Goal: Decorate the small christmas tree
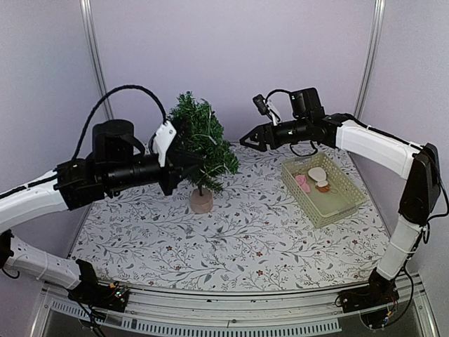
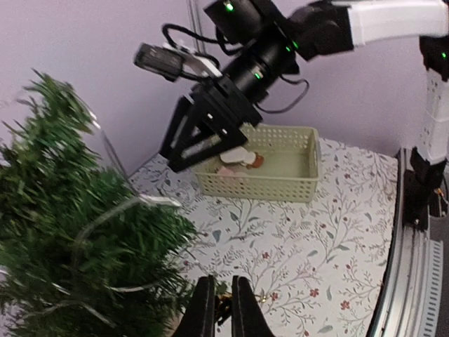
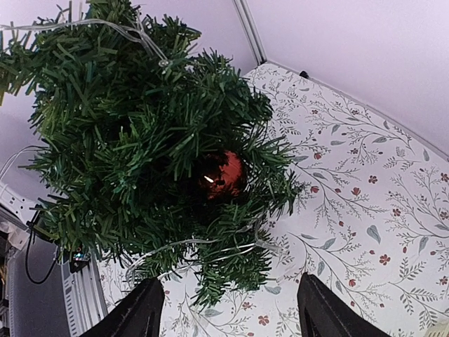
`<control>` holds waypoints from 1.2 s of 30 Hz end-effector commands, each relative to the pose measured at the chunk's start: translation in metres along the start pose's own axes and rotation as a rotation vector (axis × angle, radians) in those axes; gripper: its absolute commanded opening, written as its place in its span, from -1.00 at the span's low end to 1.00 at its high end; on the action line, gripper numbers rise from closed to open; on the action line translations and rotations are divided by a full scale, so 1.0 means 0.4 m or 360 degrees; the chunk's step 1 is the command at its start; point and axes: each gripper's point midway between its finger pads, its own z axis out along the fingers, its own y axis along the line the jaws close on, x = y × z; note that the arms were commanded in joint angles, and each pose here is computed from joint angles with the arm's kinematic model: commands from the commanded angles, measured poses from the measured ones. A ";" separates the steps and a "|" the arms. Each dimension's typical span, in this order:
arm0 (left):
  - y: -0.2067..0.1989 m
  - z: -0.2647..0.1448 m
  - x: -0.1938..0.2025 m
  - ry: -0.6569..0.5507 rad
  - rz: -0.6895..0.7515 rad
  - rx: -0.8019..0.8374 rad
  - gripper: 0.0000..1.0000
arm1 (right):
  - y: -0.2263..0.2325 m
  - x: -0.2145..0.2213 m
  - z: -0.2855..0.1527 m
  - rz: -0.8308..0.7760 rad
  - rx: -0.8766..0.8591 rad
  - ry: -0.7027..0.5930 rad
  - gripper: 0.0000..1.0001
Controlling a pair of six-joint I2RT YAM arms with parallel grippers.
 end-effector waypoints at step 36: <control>0.318 0.028 -0.136 0.0039 -0.0106 -0.0486 -0.17 | -0.061 0.006 -0.098 0.0061 0.0157 -0.0044 0.39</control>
